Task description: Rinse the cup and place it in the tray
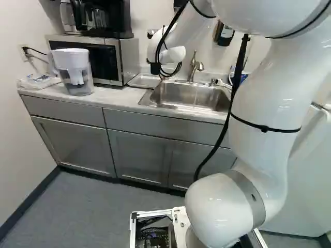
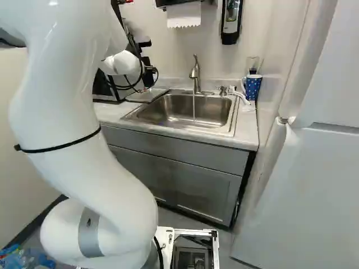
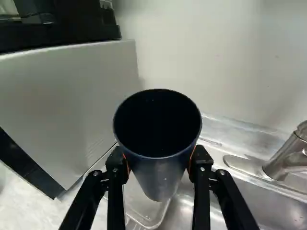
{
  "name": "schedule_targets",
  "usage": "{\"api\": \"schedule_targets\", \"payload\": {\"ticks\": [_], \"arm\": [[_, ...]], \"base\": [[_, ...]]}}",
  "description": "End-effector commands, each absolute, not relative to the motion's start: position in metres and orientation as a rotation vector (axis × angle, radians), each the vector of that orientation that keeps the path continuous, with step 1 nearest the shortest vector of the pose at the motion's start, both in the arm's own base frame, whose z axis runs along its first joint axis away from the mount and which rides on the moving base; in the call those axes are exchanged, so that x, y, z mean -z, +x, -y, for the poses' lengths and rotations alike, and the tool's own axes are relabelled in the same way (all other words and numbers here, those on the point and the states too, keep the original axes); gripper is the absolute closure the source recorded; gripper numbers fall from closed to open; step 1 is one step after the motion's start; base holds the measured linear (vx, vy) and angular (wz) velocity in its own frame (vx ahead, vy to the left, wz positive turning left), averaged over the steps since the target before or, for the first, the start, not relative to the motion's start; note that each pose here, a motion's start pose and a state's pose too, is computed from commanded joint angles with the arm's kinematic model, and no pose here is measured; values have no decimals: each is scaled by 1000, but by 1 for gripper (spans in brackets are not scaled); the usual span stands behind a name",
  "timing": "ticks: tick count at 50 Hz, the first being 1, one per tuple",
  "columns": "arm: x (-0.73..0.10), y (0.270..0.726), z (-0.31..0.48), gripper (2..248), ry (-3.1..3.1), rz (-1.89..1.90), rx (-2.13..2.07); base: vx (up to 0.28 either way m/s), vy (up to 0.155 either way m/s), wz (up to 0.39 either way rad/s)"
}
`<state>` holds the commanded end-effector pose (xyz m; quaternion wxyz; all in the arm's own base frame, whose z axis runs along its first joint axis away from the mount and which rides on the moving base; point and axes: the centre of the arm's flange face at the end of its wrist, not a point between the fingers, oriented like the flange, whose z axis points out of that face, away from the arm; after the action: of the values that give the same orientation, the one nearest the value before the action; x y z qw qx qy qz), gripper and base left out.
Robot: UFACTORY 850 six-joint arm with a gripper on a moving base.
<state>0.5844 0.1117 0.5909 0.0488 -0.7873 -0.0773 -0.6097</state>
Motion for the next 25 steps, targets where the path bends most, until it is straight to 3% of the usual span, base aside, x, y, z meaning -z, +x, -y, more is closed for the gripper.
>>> {"api": "schedule_targets", "payload": {"ticks": [25], "arm": [[-579,622,-127,124,-2370,247,1880]], "base": [[0,0,0]]}}
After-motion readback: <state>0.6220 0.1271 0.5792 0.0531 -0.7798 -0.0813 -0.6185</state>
